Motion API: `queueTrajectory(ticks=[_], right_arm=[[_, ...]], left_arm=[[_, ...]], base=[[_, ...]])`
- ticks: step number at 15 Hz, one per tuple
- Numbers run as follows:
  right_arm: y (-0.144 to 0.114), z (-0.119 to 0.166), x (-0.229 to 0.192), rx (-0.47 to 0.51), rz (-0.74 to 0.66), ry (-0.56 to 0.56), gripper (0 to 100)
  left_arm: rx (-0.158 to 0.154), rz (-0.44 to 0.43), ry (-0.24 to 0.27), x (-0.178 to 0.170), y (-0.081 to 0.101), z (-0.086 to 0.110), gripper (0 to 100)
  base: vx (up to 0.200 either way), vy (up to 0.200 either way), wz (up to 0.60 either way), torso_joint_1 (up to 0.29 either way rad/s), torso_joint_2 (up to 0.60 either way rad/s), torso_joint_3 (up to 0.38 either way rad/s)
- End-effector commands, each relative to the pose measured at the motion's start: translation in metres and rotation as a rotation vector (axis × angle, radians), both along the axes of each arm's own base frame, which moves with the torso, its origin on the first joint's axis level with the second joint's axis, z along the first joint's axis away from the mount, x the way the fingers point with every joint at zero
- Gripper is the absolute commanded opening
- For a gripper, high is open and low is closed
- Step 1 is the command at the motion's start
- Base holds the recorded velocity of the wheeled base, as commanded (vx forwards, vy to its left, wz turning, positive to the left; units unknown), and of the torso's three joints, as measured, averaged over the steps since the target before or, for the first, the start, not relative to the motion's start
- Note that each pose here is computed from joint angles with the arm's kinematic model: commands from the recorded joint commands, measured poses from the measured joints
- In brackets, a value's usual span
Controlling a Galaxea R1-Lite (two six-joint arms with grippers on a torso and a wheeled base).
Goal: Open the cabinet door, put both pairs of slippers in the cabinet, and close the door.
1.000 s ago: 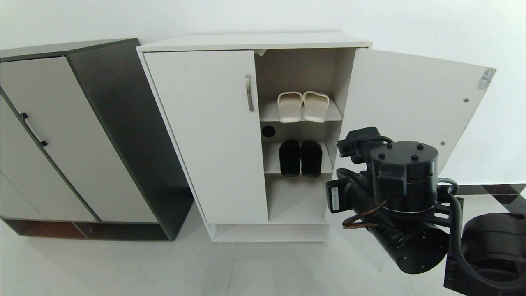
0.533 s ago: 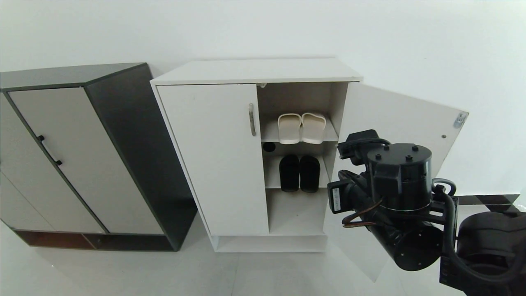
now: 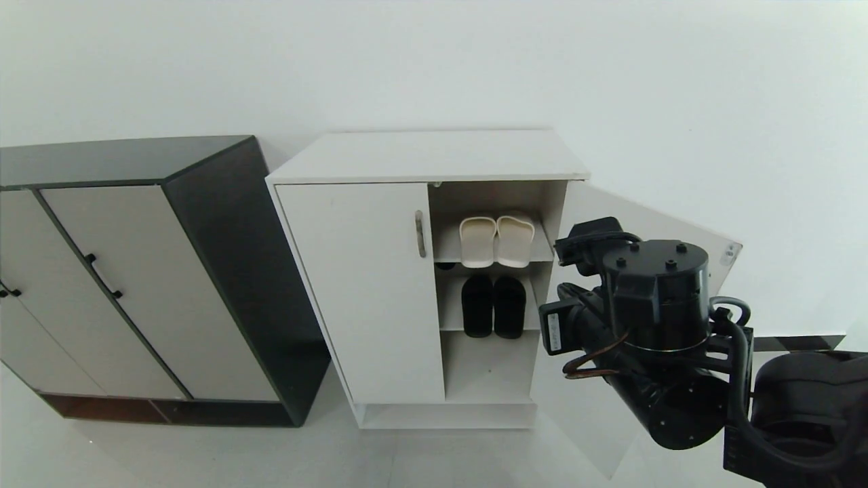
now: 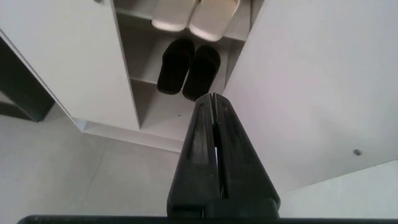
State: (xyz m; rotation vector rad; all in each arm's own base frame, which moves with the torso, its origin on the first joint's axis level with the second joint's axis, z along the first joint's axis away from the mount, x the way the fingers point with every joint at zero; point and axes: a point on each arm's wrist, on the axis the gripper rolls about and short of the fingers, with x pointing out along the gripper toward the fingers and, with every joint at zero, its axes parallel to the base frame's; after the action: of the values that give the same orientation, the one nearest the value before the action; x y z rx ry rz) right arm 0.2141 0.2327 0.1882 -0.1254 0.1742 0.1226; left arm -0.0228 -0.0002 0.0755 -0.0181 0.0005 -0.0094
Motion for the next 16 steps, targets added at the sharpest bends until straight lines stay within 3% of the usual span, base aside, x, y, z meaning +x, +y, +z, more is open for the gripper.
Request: queueTrajectory(ticks=[1,16], right_arm=[[0.0005,-0.0006,-0.0004,-0.001,0.002,0.001,0],[-0.0001,-0.0060,-0.0019,-0.003,0.019,0.006,0]], left_arm=[[0.000,0.000,0.000,0.0000,0.0000,0.0000,0],[0.000,0.000,0.000,0.0000,0.0000,0.0000,0]], base=[[0.000,0.000,0.00,0.188,-0.51,-0.320],[0.000,0.000,0.00,0.233,-0.55,-0.320]])
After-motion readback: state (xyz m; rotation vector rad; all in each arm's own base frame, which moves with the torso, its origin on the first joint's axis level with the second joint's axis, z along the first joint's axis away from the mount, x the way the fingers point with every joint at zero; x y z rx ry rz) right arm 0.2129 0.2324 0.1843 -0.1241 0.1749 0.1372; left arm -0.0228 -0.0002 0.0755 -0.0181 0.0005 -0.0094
